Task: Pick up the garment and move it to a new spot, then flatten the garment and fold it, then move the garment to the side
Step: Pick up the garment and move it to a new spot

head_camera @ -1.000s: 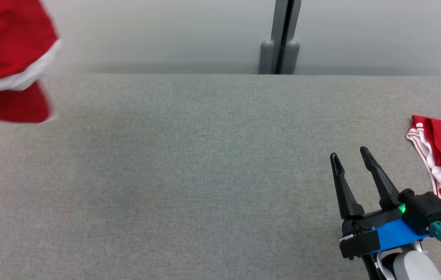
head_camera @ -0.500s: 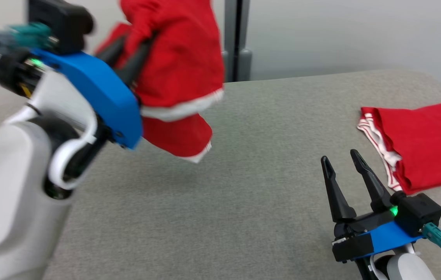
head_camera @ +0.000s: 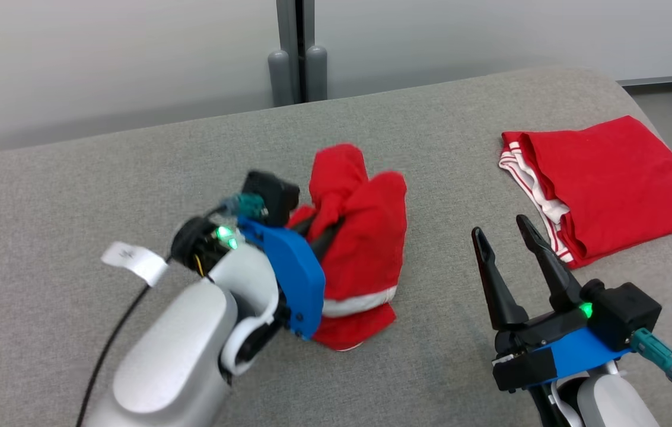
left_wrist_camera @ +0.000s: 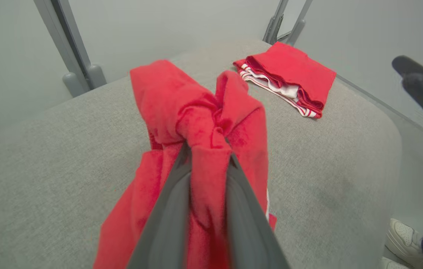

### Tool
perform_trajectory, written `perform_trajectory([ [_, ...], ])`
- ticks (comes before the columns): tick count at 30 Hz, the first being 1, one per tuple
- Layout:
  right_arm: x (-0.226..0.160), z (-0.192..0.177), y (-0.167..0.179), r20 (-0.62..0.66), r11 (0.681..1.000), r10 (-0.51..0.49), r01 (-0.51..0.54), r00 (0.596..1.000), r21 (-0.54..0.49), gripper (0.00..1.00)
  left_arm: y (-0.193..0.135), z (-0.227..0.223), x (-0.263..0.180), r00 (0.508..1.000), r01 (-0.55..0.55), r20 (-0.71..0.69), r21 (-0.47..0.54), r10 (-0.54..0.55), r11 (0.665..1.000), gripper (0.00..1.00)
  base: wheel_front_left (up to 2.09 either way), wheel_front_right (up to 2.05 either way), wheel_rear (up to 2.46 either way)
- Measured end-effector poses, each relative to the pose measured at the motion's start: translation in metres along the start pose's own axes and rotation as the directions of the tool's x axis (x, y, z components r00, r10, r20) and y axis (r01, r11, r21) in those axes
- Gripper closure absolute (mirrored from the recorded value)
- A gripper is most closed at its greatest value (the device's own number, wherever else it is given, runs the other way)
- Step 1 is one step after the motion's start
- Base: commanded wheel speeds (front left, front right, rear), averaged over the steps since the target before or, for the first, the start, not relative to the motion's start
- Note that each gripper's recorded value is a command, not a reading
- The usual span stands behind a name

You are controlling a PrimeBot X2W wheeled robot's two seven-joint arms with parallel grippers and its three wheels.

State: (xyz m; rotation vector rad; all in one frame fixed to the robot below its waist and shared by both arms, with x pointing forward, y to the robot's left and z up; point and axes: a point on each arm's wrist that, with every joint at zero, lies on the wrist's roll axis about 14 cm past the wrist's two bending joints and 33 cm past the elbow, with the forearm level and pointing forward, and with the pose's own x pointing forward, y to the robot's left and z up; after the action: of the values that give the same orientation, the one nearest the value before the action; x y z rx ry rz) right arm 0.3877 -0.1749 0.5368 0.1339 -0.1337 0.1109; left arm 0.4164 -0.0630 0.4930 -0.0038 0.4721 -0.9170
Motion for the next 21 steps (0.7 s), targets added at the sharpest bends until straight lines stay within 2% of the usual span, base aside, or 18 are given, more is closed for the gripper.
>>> perform_trajectory([
  [1, 0.0, -0.001, 0.0, -0.004, 1.0, 0.0, 0.0, 1.0, 0.001, 0.0, -0.002, -0.012, 0.003, 1.0, 0.004, -0.021, -0.006, -0.004, 1.0, 0.03, 0.0, 0.0, 0.0],
  [2, -0.001, -0.002, 0.0, -0.005, 1.0, -0.002, 0.002, 1.0, 0.005, 0.0, -0.007, -0.022, 0.005, 0.999, 0.014, -0.038, -0.013, -0.014, 1.0, 0.0, 0.0, 0.0, 0.0],
  [6, 0.001, -0.002, -0.001, 0.0, 1.0, -0.008, 0.008, 1.0, 0.015, 0.0, -0.014, -0.044, 0.01, 0.997, 0.028, -0.073, -0.019, -0.029, 0.999, 0.0, 0.0, 0.0, 0.0],
  [9, 0.004, -0.002, 0.002, 0.004, 1.0, 0.003, -0.003, 1.0, 0.015, 0.0, -0.009, -0.037, 0.006, 1.0, 0.01, -0.027, -0.019, -0.01, 1.0, 0.0, 0.0, 0.0, 0.0],
  [12, 0.006, -0.001, 0.007, 0.009, 1.0, 0.018, -0.018, 1.0, 0.018, 0.0, -0.005, -0.016, -0.002, 0.997, 0.0, 0.081, -0.052, 0.005, 0.999, 0.0, 0.0, 0.0, 0.0],
  [15, 0.005, 0.001, 0.011, 0.015, 0.999, 0.023, -0.023, 1.0, 0.026, 0.0, 0.01, 0.013, -0.021, 0.966, -0.047, 0.249, -0.099, 0.07, 0.994, 0.0, 0.0, 0.0, 0.0],
  [16, 0.005, 0.001, 0.011, 0.015, 0.999, 0.023, -0.023, 1.0, 0.026, 0.0, 0.01, 0.013, -0.021, 0.966, -0.047, 0.249, -0.099, 0.07, 0.994, 0.0, 0.0, 0.0, 0.0],
  [17, 0.003, -0.001, 0.012, 0.012, 0.999, 0.023, -0.024, 1.0, 0.029, 0.0, 0.018, 0.016, -0.03, 0.952, -0.079, 0.286, -0.119, 0.11, 0.99, 0.0, 0.0, 0.0, 0.0],
  [19, 0.001, -0.003, 0.013, 0.008, 0.999, 0.022, -0.022, 1.0, 0.038, 0.0, 0.043, 0.021, -0.061, 0.892, -0.181, 0.384, -0.182, 0.239, 0.967, 0.0, 0.0, 0.0, 0.0],
  [20, 0.001, -0.003, 0.013, 0.008, 0.999, 0.022, -0.022, 1.0, 0.038, 0.0, 0.043, 0.021, -0.061, 0.892, -0.181, 0.384, -0.182, 0.239, 0.967, 0.0, 0.0, 0.0, 0.0],
  [21, 0.002, -0.004, 0.015, 0.006, 0.999, 0.029, -0.029, 1.0, 0.042, 0.0, 0.058, 0.025, -0.083, 0.838, -0.24, 0.444, -0.222, 0.317, 0.945, 0.0, 0.0, 0.0, 0.0],
])
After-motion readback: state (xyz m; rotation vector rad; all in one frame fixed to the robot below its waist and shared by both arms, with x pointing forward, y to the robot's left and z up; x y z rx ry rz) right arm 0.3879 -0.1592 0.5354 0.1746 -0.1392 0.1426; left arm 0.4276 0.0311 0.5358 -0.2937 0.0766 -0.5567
